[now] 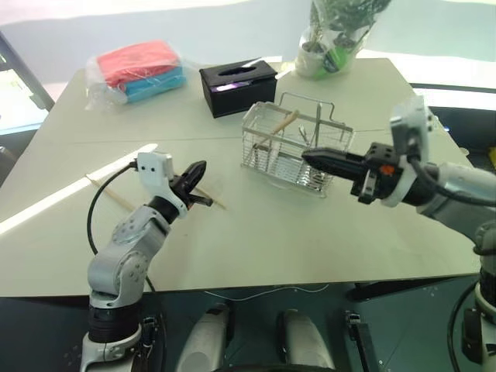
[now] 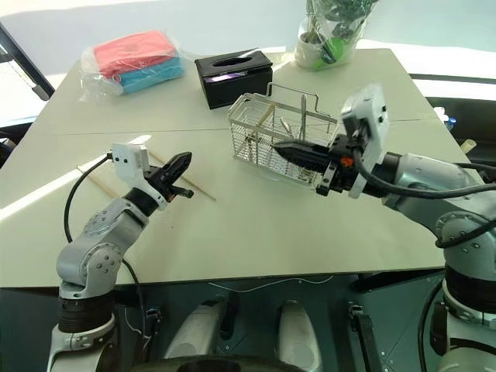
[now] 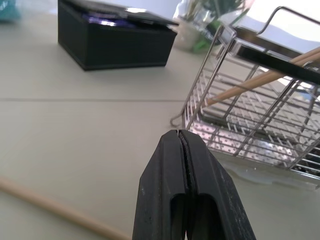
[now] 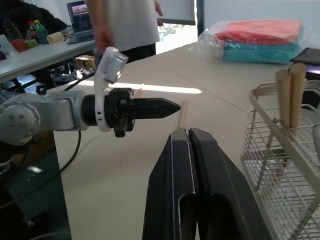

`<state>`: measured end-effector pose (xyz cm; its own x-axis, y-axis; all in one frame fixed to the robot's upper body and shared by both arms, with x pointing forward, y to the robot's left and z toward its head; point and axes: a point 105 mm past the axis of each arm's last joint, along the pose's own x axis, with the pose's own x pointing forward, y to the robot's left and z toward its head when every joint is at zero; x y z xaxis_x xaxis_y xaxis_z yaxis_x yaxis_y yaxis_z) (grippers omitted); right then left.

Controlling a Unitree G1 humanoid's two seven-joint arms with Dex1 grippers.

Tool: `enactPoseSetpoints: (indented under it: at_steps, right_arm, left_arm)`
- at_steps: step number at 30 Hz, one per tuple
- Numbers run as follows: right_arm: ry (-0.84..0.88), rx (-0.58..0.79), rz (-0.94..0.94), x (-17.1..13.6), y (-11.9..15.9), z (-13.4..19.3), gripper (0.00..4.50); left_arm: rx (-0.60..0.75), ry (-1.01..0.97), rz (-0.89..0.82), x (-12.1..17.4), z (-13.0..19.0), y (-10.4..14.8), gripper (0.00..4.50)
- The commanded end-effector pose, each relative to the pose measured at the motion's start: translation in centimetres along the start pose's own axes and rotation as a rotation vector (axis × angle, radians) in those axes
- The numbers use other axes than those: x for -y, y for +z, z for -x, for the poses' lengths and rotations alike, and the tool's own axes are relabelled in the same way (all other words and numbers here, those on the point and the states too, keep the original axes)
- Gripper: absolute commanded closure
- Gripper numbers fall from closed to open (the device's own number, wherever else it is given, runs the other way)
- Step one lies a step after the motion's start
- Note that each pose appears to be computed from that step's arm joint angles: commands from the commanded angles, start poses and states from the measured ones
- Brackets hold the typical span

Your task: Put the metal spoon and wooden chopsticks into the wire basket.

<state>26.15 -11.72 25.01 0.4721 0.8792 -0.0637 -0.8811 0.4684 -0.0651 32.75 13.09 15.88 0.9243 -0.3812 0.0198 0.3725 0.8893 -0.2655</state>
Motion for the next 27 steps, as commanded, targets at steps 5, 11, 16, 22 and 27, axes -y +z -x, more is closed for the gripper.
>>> enactPoseSetpoints:
  at_steps: [5, 11, 16, 22, 27]
  right_arm:
    - [0.014, 0.0, 0.038, 0.1, -0.4, -0.3, 4.44]
    - [0.024, -0.013, 0.037, -0.1, -1.0, -0.5, 4.5]
    - [0.038, -0.029, 0.031, -0.2, -1.5, -0.6, 4.5]
    - [0.038, -0.038, 0.025, -0.4, -2.2, -0.7, 4.5]
    - [0.028, -0.032, 0.024, -0.4, -2.4, -0.8, 4.5]
  left_arm:
    - [-0.027, 0.336, -0.051, -3.6, -0.3, -0.1, 4.5]
    - [-0.066, 0.514, -0.008, -5.5, 0.2, -0.6, 3.14]
    - [-0.077, 0.536, -0.004, -5.3, -0.5, -0.9, 0.53]
    - [-0.057, 0.55, -0.028, -4.7, -1.8, 0.0, 0.03]
    - [-0.069, 0.609, -0.053, -5.2, -3.5, 0.7, 0.03]
